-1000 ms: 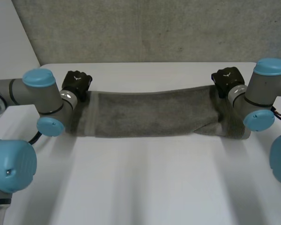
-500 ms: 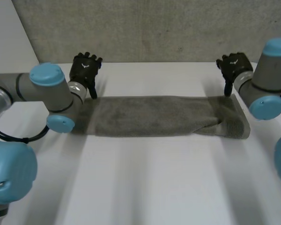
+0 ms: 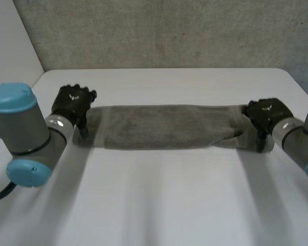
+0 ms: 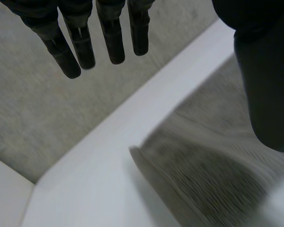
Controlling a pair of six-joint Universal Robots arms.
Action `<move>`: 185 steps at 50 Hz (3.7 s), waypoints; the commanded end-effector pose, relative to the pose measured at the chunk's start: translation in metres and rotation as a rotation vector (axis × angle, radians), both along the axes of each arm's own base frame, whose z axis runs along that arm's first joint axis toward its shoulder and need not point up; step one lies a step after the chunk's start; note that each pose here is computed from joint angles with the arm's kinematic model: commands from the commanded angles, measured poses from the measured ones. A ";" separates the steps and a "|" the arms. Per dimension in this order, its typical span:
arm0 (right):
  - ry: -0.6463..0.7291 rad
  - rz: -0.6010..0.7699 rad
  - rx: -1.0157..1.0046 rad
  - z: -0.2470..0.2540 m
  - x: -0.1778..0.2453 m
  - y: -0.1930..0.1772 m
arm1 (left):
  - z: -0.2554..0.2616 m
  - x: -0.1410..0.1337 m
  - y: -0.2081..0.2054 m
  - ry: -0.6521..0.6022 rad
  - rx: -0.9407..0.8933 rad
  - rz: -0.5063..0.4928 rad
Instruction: Fold the towel.
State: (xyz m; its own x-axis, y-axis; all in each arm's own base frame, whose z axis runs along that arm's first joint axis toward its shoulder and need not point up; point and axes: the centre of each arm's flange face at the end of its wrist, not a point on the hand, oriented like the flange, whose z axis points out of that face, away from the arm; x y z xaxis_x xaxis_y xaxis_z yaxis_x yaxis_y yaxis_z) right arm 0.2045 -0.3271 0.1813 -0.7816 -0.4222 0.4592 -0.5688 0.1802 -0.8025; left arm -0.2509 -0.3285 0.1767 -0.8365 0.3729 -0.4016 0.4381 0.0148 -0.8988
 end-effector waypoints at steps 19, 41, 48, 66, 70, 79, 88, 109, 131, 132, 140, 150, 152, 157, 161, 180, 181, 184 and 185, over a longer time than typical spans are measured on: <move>-0.072 -0.179 -0.009 -0.059 -0.066 -0.056 | -0.074 0.001 -0.007 -0.023 0.057 0.013; -0.075 -0.144 -0.017 -0.058 -0.060 -0.053 | -0.057 0.005 0.001 -0.009 0.037 0.027; 0.072 -0.290 -0.122 -0.035 -0.105 -0.078 | -0.037 0.007 0.006 0.000 0.001 0.034; 0.051 0.303 -0.477 0.045 0.144 0.017 | 0.025 0.000 0.002 0.078 -0.155 0.033; 0.027 0.477 -0.437 0.021 0.187 0.061 | 0.027 0.000 0.001 0.123 -0.147 0.046; 0.043 0.603 -0.342 -0.018 0.201 0.085 | 0.019 0.000 -0.001 0.142 -0.123 0.049; 0.059 0.431 -0.234 -0.009 0.137 0.053 | 0.016 -0.004 0.000 0.142 -0.116 0.036; 0.038 0.198 -0.020 -0.062 0.052 0.036 | -0.023 -0.061 0.093 0.093 0.049 -0.285; -0.100 0.152 -0.034 -0.061 0.051 0.035 | -0.056 -0.086 0.089 0.075 0.087 -0.350; -0.101 0.157 -0.039 -0.060 0.052 0.037 | -0.058 -0.086 0.089 0.072 0.095 -0.349; -0.111 0.167 -0.063 -0.058 0.055 0.038 | -0.064 -0.086 0.090 0.065 0.109 -0.350; -0.113 0.156 -0.084 -0.058 0.055 0.032 | -0.036 -0.107 0.057 0.121 -0.034 -0.348; -0.114 0.146 -0.092 -0.057 0.053 0.030 | -0.017 -0.119 0.035 0.132 -0.136 -0.327; -0.113 0.120 -0.117 -0.054 0.050 0.026 | 0.035 -0.137 0.002 0.150 -0.356 -0.269; -0.104 0.085 -0.126 -0.052 0.047 0.025 | 0.077 -0.145 -0.007 0.215 -0.476 -0.248; -0.101 0.109 -0.115 -0.055 0.052 0.030 | -0.059 -0.092 0.062 0.054 -0.109 -0.255; -0.101 0.110 -0.114 -0.056 0.052 0.030 | -0.061 -0.091 0.063 0.054 -0.114 -0.256; -0.101 0.110 -0.114 -0.056 0.052 0.030 | -0.057 -0.091 0.060 0.068 -0.143 -0.251; -0.100 0.110 -0.114 -0.056 0.052 0.030 | -0.057 -0.091 0.060 0.068 -0.143 -0.251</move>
State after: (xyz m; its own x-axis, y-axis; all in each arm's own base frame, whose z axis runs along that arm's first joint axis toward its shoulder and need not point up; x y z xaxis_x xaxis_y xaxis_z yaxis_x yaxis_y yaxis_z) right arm 0.2562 -0.2973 0.1263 -0.7792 -0.4556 0.4305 -0.4946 0.0250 -0.8688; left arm -0.3438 -0.2678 0.1195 -0.7437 0.5301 -0.4073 0.3629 -0.1914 -0.9119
